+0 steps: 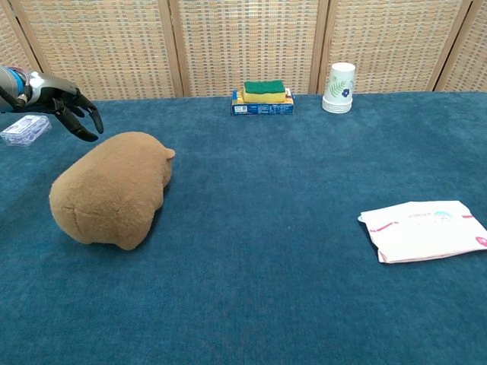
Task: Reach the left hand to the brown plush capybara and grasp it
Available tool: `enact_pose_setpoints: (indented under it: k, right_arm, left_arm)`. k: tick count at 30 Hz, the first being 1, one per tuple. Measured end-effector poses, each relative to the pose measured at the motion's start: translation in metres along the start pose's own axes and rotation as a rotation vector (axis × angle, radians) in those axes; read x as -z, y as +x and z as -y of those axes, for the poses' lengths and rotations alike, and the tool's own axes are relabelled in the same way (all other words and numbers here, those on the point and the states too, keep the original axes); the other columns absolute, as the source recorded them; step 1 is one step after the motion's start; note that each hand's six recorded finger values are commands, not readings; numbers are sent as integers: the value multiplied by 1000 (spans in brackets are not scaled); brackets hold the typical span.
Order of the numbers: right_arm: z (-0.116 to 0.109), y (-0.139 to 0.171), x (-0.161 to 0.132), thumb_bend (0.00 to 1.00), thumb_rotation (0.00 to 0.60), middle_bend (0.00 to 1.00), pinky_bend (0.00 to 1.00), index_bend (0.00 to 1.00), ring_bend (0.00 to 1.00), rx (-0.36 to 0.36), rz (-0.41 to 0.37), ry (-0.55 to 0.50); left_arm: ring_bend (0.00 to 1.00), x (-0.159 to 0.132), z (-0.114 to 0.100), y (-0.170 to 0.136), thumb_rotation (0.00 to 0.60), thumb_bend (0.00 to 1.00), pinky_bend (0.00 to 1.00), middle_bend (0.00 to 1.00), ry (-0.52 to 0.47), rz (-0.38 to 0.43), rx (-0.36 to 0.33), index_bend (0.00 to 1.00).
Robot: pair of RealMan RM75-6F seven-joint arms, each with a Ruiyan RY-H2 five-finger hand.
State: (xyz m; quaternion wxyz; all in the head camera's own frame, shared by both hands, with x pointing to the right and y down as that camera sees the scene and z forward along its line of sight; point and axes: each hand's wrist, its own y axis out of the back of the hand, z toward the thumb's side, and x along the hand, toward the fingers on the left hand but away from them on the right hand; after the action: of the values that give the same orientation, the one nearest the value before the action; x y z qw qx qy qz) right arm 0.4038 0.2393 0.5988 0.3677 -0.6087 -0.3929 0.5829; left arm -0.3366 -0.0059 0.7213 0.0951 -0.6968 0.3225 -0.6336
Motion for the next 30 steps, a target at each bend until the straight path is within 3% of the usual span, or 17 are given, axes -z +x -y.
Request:
enact_pose_setpoints:
  k: [30]
  right_arm:
    - [-2, 1, -1, 72, 600, 0, 0, 55, 0, 2, -3, -13]
  left_arm:
    - [0, -19, 21, 4, 600, 357, 0, 0, -23, 48, 61, 479]
